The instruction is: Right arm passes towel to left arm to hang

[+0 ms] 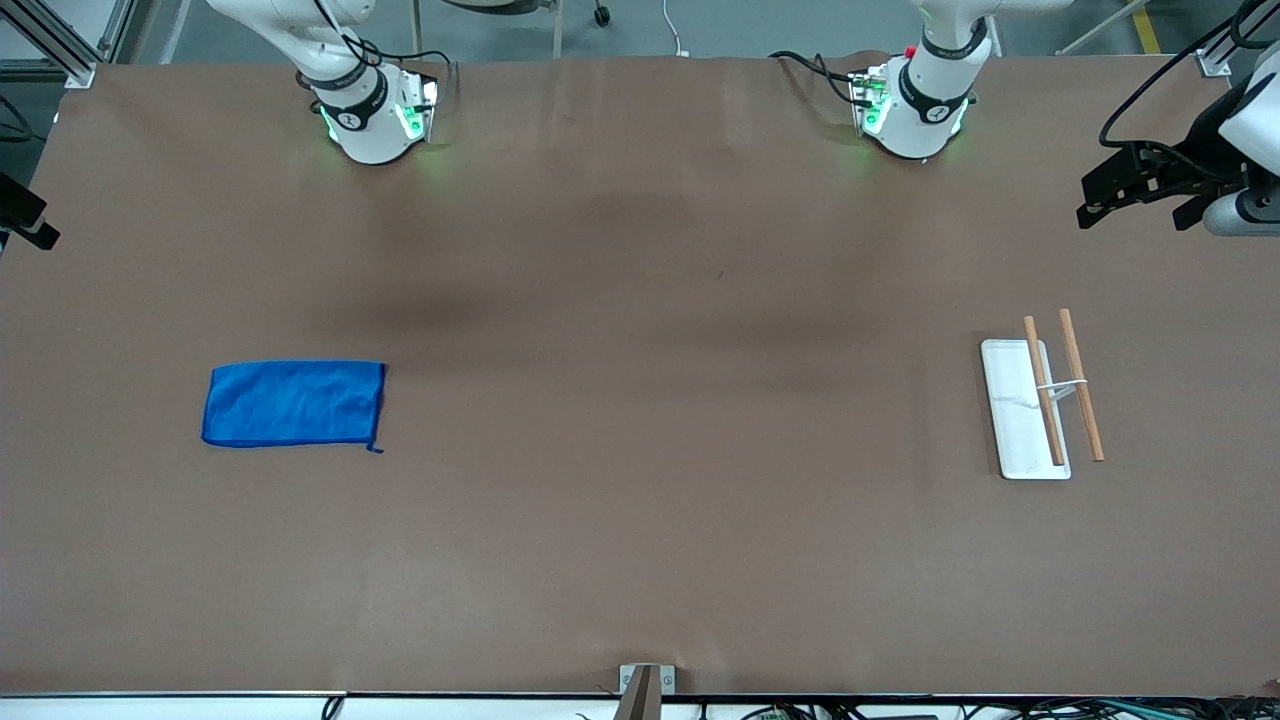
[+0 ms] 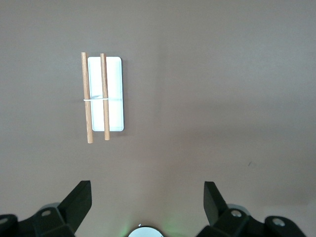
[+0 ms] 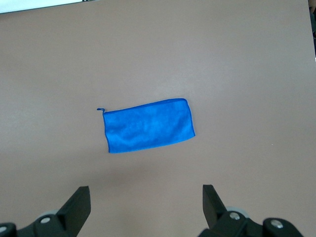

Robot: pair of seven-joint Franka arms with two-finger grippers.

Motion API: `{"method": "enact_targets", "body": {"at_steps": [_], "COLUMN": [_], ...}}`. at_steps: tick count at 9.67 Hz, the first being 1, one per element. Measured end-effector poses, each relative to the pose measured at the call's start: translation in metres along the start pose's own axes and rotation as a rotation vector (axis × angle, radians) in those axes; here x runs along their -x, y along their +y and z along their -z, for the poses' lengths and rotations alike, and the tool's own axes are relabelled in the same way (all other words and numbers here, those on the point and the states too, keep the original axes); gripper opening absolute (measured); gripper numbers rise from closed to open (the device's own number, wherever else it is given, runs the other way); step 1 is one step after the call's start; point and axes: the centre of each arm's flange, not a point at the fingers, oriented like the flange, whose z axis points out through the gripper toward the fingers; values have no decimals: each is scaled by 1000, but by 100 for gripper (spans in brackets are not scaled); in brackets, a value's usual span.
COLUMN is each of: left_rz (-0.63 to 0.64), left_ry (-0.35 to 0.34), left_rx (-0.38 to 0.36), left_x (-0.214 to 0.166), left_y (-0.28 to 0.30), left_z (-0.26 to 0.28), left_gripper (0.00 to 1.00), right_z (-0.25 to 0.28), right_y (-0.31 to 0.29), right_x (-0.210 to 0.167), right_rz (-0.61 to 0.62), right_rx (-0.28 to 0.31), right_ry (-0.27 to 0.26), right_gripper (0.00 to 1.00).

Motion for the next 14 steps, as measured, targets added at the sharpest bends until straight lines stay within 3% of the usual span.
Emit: {"method": "enact_targets", "body": {"at_steps": [10,14], "left_rz": [-3,-3], "left_ry": [-4,-5], "left_rx": [0,0], "left_x": [-1,-1], "left_y": [2,2], "left_z": [-2,-2], "left_gripper": [100,100], "right_z": [0,-34], "right_y": [4,-4], "right_x": [0,4], "right_rz": [8,62], "right_rx": [1,0], "right_ry": [0,-112], "right_gripper": [100,100]}}
